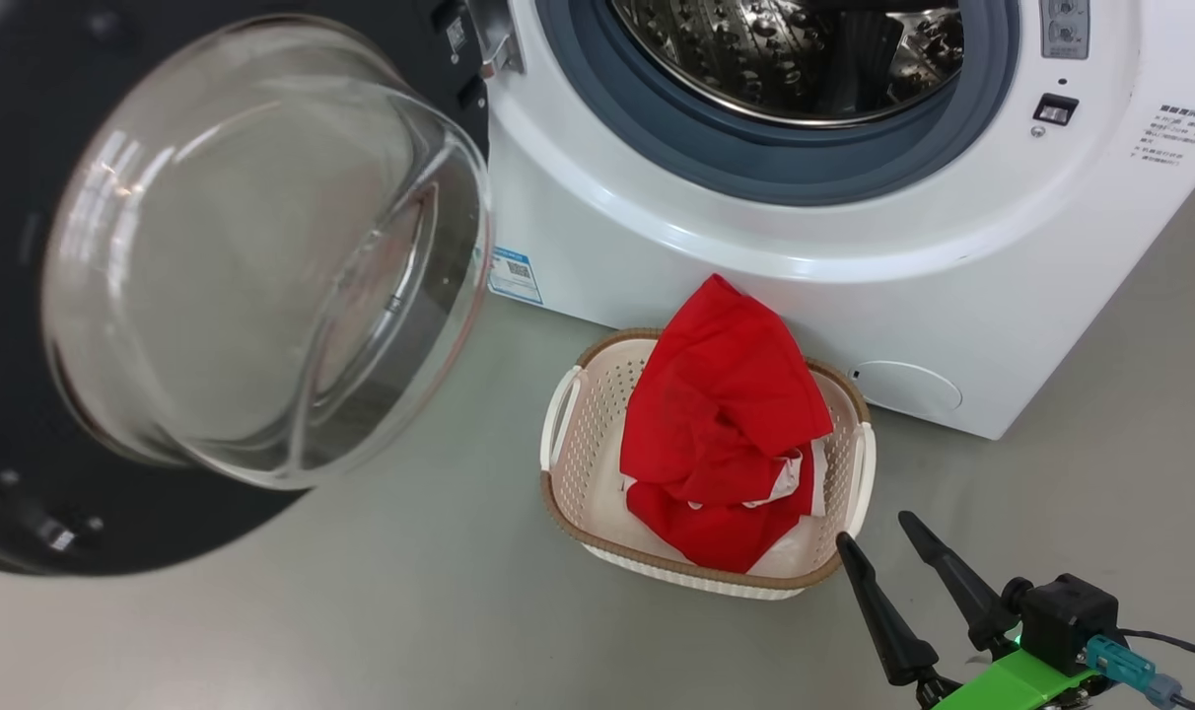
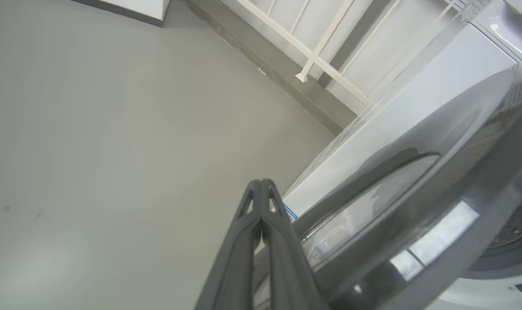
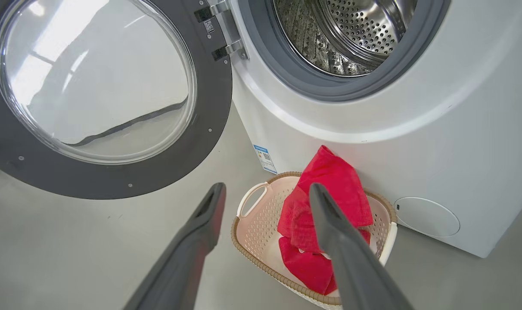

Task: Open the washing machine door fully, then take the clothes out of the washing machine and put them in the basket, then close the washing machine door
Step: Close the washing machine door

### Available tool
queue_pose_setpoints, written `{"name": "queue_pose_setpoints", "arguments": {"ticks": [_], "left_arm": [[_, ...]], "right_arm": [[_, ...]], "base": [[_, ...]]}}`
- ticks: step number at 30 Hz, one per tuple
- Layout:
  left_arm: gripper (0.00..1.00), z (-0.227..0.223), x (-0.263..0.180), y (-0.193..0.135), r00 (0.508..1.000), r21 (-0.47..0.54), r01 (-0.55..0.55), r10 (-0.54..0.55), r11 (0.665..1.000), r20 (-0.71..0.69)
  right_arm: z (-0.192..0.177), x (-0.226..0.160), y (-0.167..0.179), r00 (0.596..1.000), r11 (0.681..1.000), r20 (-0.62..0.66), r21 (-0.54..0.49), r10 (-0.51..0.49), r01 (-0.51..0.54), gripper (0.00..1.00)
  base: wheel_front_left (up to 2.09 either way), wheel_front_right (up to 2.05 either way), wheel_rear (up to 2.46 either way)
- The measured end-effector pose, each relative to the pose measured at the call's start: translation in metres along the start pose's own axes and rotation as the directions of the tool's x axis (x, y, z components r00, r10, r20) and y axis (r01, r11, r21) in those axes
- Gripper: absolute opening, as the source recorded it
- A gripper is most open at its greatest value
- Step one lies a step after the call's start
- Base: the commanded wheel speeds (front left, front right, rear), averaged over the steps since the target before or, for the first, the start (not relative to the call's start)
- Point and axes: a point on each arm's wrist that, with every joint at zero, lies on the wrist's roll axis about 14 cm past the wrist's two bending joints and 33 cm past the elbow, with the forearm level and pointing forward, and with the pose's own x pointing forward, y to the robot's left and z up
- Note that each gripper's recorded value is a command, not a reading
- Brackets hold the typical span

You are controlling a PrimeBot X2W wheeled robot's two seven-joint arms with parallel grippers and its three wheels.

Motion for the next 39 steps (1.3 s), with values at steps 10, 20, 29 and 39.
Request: {"name": "queue_pose_setpoints", "arguments": {"ticks": [10, 20, 29, 39], "left_arm": [[0.00, -0.043, -0.019, -0.033, 0.975, -0.019, 0.177, -0.178, 0.984, -0.132], [0.00, -0.058, -0.048, -0.086, 0.900, -0.003, 0.392, -0.384, 0.920, -0.206], [0.00, -0.091, -0.059, -0.141, 0.800, 0.034, 0.549, -0.513, 0.835, -0.311], [0.00, -0.124, -0.073, -0.192, 0.694, 0.054, 0.681, -0.619, 0.730, -0.367]], "right_arm": [[0.009, -0.003, 0.008, 1.000, 1.000, 0.022, -0.015, 0.009, -0.009, 1.00], [0.017, -0.009, 0.015, 0.999, 1.000, 0.045, -0.029, 0.012, -0.010, 1.00], [0.018, -0.013, 0.009, 0.999, 1.000, 0.052, -0.026, -0.010, 0.011, 1.00], [0.021, -0.017, 0.002, 0.998, 0.999, 0.061, -0.024, -0.034, 0.035, 1.00]], "base": [[0.00, 0.00, 0.00], [0.00, 0.00, 0.00], [0.00, 0.00, 0.00], [0.00, 0.00, 0.00]]}}
